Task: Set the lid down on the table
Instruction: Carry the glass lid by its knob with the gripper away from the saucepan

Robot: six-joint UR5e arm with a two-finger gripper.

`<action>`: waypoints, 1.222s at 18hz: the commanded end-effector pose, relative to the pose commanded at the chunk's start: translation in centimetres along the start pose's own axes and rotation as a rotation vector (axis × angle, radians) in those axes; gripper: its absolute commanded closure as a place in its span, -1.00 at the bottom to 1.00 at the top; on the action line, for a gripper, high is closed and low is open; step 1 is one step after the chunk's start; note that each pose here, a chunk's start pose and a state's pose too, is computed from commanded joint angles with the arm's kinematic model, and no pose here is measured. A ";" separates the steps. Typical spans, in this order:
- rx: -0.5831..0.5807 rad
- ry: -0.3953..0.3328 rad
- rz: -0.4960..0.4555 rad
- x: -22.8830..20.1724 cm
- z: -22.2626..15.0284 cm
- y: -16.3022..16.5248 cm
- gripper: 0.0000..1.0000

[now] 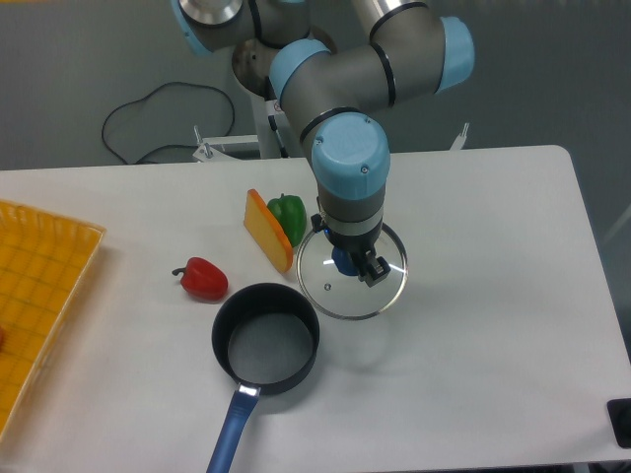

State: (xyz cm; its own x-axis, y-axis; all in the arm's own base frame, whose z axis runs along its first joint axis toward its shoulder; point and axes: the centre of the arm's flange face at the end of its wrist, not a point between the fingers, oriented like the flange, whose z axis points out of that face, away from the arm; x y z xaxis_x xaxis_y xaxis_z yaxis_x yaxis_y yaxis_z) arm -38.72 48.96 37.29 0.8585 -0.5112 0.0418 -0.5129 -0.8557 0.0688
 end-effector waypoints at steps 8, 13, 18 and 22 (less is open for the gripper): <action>0.000 -0.006 -0.005 -0.2 0.1 0.2 -0.02; 0.003 -0.037 -0.011 -0.8 0.8 -0.1 -0.02; 0.002 -0.041 -0.019 -1.7 1.7 0.3 -0.02; -0.001 -0.052 -0.019 -3.2 3.7 0.5 -0.02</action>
State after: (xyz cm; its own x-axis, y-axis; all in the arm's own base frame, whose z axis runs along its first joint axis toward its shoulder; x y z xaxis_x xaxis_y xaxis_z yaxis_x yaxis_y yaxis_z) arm -41.74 49.83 33.55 0.8668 -0.4985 -0.0110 -0.4967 -0.8651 0.0696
